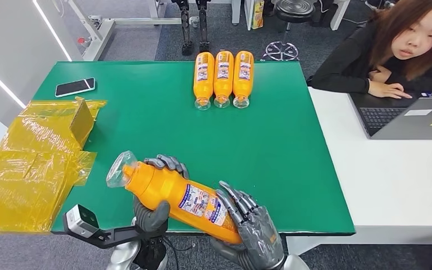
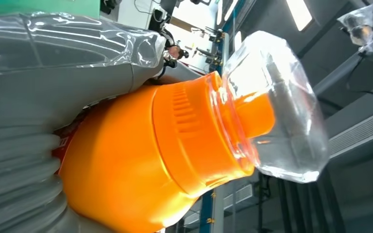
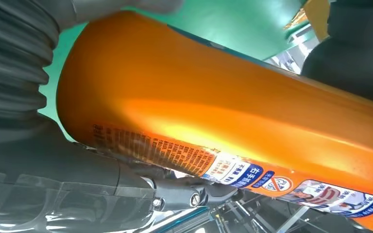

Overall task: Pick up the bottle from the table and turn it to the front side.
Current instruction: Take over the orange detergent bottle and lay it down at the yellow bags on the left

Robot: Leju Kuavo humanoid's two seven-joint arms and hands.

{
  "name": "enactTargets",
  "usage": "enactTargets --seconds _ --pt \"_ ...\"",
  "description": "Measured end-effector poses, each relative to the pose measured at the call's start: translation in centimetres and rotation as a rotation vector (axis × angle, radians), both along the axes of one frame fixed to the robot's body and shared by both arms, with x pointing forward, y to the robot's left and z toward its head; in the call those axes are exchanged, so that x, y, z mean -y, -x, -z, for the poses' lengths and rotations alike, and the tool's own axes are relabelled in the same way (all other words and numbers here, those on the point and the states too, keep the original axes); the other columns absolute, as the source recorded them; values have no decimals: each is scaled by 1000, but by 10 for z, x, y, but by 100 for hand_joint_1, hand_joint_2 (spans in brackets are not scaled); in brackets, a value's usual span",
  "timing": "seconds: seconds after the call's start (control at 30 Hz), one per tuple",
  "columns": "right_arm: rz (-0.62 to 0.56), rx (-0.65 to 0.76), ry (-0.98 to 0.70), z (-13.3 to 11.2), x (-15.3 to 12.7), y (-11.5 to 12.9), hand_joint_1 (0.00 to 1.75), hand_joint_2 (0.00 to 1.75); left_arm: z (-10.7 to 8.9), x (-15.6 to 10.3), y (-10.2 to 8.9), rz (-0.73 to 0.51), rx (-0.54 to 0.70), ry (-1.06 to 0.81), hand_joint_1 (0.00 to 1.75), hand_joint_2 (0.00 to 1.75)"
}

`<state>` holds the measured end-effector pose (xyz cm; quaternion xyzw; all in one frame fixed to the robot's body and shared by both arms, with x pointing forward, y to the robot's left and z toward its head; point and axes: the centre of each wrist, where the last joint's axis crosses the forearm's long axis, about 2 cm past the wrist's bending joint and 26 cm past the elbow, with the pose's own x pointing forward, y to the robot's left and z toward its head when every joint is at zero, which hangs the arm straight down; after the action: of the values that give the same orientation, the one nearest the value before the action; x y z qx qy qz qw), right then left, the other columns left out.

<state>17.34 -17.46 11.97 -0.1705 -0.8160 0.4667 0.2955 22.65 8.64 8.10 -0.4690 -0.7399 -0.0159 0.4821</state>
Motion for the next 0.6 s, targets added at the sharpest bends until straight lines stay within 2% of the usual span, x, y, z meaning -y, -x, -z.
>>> enactTargets --seconds 0.43,0.5,0.6 --pt "5 34 -14 -2 -5 -2 0 175 0 -1 -2 -21 6 -33 175 175" --pt "5 41 -21 -2 -7 -3 0 175 0 -4 -5 -69 37 -103 175 175" --pt "1 51 -29 -3 -9 -5 0 175 -1 -16 -18 -204 127 -286 174 175"
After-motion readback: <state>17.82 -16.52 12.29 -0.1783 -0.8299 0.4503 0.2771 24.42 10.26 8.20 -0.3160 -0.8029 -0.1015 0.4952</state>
